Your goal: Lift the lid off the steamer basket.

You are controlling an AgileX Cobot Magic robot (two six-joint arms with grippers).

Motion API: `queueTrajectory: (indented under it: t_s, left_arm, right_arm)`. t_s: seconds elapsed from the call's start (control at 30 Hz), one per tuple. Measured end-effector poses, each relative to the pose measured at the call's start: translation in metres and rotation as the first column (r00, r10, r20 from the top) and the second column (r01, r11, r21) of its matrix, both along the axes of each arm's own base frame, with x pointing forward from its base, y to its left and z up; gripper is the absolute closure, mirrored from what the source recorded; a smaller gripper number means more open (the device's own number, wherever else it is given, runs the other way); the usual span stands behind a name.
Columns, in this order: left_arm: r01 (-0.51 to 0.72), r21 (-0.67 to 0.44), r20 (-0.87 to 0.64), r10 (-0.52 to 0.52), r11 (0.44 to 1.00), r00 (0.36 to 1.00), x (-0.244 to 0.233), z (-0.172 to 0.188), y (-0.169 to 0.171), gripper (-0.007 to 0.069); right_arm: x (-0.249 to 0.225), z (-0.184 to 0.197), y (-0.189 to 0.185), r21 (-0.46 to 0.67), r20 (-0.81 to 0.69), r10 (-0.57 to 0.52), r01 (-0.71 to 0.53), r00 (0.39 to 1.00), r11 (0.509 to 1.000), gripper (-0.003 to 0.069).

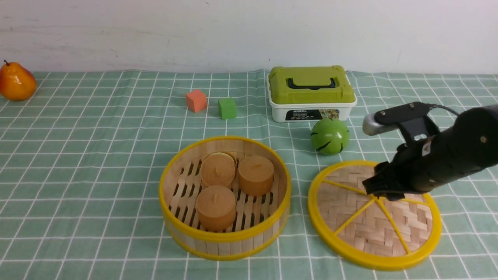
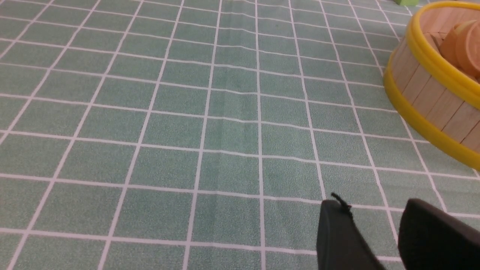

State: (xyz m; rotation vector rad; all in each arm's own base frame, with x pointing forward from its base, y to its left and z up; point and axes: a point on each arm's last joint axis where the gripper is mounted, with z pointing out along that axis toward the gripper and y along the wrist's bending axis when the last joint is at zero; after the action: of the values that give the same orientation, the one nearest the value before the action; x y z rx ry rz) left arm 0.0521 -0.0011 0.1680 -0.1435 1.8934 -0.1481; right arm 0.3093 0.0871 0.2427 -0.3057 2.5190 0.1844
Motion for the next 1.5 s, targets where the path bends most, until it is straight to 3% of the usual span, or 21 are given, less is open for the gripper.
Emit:
queueTrajectory:
  t_s: [0.13,0.17,0.23,0.27,0.33,0.37,0.53,0.8,1.0,1.23,1.33,1.5]
  left_arm:
    - [0.000,0.000,0.000,0.000,1.000,1.000,0.000,0.000,0.000,0.0386]
    - [0.000,0.000,0.000,0.000,1.000,1.000,0.000,0.000,0.000,0.0386]
    - [0.000,0.000,0.000,0.000,1.000,1.000,0.000,0.000,0.000,0.0386]
    - [0.000,0.000,0.000,0.000,1.000,1.000,0.000,0.000,0.000,0.0386]
    - [0.000,0.000,0.000,0.000,1.000,1.000,0.000,0.000,0.000,0.0386]
    - [0.000,0.000,0.000,0.000,1.000,1.000,0.000,0.000,0.000,0.0386]
    - [0.000,0.000,0.000,0.000,1.000,1.000,0.000,0.000,0.000,0.0386]
    - [0.000,0.000,0.000,0.000,1.000,1.000,0.000,0.000,0.000,0.0386]
    - [0.000,0.000,0.000,0.000,1.000,1.000,0.000,0.000,0.000,0.0386]
    - [0.000,0.000,0.000,0.000,1.000,1.000,0.000,0.000,0.000,0.0386]
    - [0.000,0.000,0.000,0.000,1.000,1.000,0.000,0.000,0.000,0.0386]
    - [0.000,0.000,0.000,0.000,1.000,1.000,0.000,0.000,0.000,0.0386]
  right_arm:
    - [-0.044,0.075,-0.010,0.066,0.181,-0.003,-0.009,0.983,0.998,0.0409]
    - [-0.047,0.079,-0.011,0.073,0.191,-0.005,-0.009,0.982,0.997,0.0416]
    - [-0.075,0.108,-0.018,0.106,0.285,-0.012,-0.019,0.958,0.994,0.0488]
    - [-0.106,0.127,-0.026,0.133,0.368,-0.021,-0.030,0.930,0.991,0.0569]
    - [-0.124,0.132,-0.030,0.145,0.397,-0.024,-0.037,0.917,0.989,0.0620]
    - [-0.155,0.134,-0.037,0.168,0.435,-0.030,-0.048,0.900,0.985,0.0659]
    - [-0.219,0.119,-0.052,0.226,0.525,-0.054,-0.078,0.849,0.971,0.0678]
    - [-0.262,0.104,-0.065,0.246,0.654,-0.084,-0.106,0.752,0.964,0.0677]
    - [-0.267,0.097,-0.069,0.203,0.692,-0.077,-0.091,0.718,0.975,0.0677]
    - [-0.249,0.051,-0.071,0.090,0.703,-0.037,-0.037,0.710,0.995,0.0677]
    - [-0.245,0.021,-0.074,0.092,0.699,-0.079,0.020,0.711,0.996,0.0677]
    - [-0.251,-0.034,-0.087,0.167,0.692,-0.280,0.230,0.665,0.959,0.0677]
